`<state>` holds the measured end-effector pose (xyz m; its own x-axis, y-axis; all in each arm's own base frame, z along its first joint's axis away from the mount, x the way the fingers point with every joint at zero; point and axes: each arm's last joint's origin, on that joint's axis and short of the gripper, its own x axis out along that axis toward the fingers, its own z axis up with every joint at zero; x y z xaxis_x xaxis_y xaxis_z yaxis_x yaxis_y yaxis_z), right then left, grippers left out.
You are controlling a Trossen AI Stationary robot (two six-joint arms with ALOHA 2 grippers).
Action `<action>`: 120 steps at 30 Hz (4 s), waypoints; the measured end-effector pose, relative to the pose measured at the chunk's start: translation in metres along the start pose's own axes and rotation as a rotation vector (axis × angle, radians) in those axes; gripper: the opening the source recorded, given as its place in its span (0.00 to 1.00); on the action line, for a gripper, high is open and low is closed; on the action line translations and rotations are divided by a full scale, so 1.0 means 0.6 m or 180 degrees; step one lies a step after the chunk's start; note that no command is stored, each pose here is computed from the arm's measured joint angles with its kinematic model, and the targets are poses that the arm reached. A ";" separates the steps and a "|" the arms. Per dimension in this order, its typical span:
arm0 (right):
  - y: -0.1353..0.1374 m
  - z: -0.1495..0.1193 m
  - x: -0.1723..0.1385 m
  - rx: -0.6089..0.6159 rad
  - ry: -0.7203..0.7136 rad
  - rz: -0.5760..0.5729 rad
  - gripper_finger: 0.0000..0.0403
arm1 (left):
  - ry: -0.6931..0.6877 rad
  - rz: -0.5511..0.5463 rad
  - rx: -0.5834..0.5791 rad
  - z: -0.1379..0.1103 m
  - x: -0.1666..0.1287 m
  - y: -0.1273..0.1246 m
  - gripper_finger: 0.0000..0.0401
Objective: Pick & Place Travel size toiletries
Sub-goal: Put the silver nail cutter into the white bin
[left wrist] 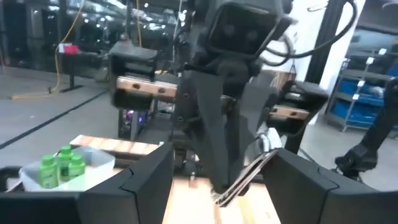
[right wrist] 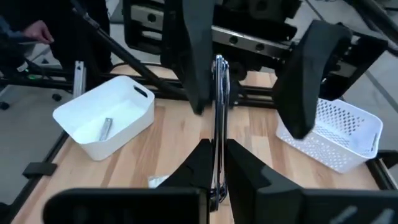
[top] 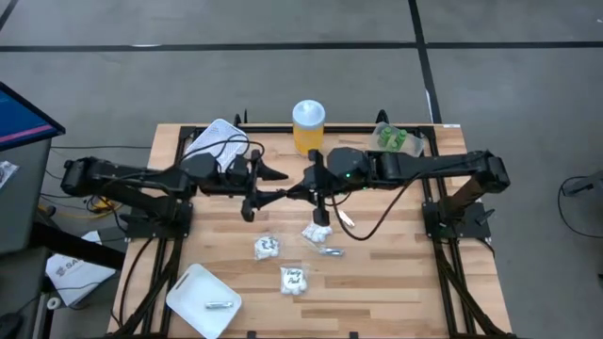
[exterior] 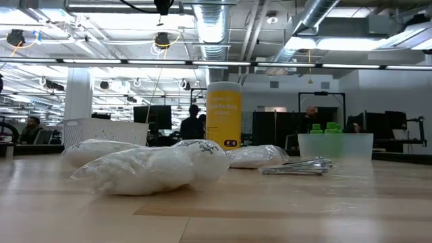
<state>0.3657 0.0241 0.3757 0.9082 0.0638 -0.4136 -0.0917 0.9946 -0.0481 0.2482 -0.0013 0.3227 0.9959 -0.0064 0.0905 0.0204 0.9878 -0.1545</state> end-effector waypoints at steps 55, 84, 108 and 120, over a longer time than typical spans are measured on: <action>-0.038 -0.025 -0.182 0.0502 0.0924 -0.0263 0.35 | 0.4240 -0.0622 -0.0543 -0.204 -0.182 -0.243 0.03; -0.045 -0.147 0.008 0.0659 0.2731 -0.0260 0.61 | 0.4025 -0.0240 -0.1330 -0.171 -0.185 -0.229 0.46; -0.020 -0.405 0.070 0.1784 0.3498 -0.0441 0.61 | 0.1547 0.0738 -0.1277 -0.039 -0.184 -0.109 0.57; -0.013 -0.421 0.071 0.1567 0.3451 -0.0711 0.16 | 0.1524 0.0914 -0.1137 -0.043 -0.169 -0.096 0.57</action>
<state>0.3018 -0.0016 0.1290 0.0488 0.0197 -0.9986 0.4026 0.9146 0.0377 0.1484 -0.0618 0.2974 0.8937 0.0995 -0.4376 -0.3058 0.8487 -0.4315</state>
